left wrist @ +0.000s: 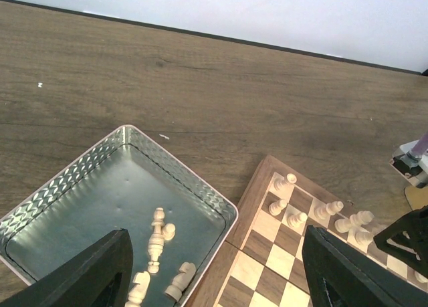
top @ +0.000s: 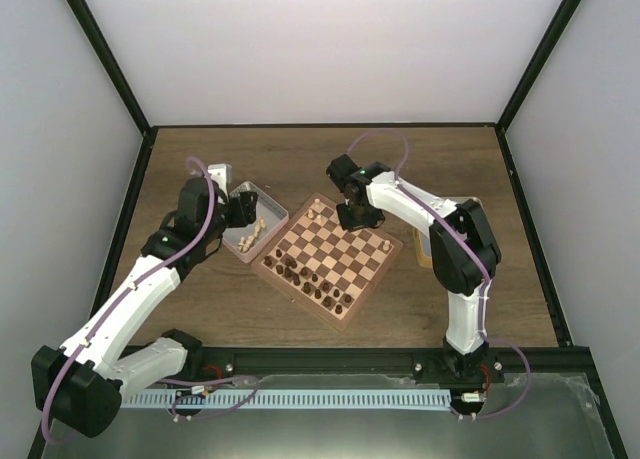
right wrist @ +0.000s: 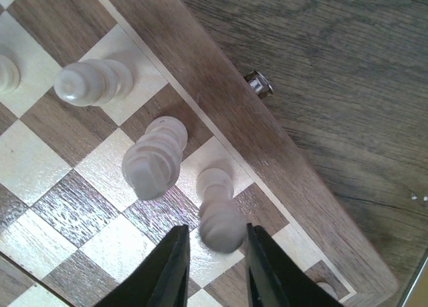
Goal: Set up the chess pieces on the board
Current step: Place the chess piece on the chessboard.
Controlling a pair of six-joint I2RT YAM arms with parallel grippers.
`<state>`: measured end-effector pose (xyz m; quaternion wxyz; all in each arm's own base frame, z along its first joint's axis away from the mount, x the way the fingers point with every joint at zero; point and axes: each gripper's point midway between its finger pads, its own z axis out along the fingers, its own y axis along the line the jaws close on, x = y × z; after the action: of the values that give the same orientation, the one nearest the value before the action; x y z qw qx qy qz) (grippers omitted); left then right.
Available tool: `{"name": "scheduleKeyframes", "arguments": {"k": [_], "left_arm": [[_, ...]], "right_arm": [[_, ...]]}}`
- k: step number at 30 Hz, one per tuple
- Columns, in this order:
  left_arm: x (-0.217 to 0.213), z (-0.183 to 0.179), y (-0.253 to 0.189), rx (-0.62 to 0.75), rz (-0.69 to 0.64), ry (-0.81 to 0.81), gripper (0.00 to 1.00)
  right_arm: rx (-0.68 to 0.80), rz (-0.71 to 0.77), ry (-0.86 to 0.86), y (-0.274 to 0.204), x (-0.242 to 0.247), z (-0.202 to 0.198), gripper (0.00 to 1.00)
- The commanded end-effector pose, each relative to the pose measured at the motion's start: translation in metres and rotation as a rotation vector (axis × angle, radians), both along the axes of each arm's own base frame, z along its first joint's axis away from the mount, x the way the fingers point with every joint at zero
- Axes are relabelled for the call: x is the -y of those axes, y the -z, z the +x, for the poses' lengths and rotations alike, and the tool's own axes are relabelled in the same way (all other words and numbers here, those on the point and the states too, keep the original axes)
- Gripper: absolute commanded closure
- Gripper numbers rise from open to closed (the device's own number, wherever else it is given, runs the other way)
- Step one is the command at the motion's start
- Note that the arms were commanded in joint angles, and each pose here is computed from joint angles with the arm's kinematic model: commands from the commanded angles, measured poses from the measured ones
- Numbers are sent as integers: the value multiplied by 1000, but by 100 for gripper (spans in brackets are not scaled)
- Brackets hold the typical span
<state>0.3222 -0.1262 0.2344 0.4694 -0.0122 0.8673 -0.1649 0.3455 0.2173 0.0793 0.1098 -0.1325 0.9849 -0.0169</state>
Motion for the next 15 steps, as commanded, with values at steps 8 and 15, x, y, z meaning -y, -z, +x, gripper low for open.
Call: {"name": "scheduleKeyframes", "arguments": {"k": [8,15], "left_arm": [[-1,3,1,6,-11,-10,25],[2,7,27,-69,11,-11,25]], "right_arm": [[130,93,60,-42,-6,17,56],[274,226,114,-82,-5,15,53]]}}
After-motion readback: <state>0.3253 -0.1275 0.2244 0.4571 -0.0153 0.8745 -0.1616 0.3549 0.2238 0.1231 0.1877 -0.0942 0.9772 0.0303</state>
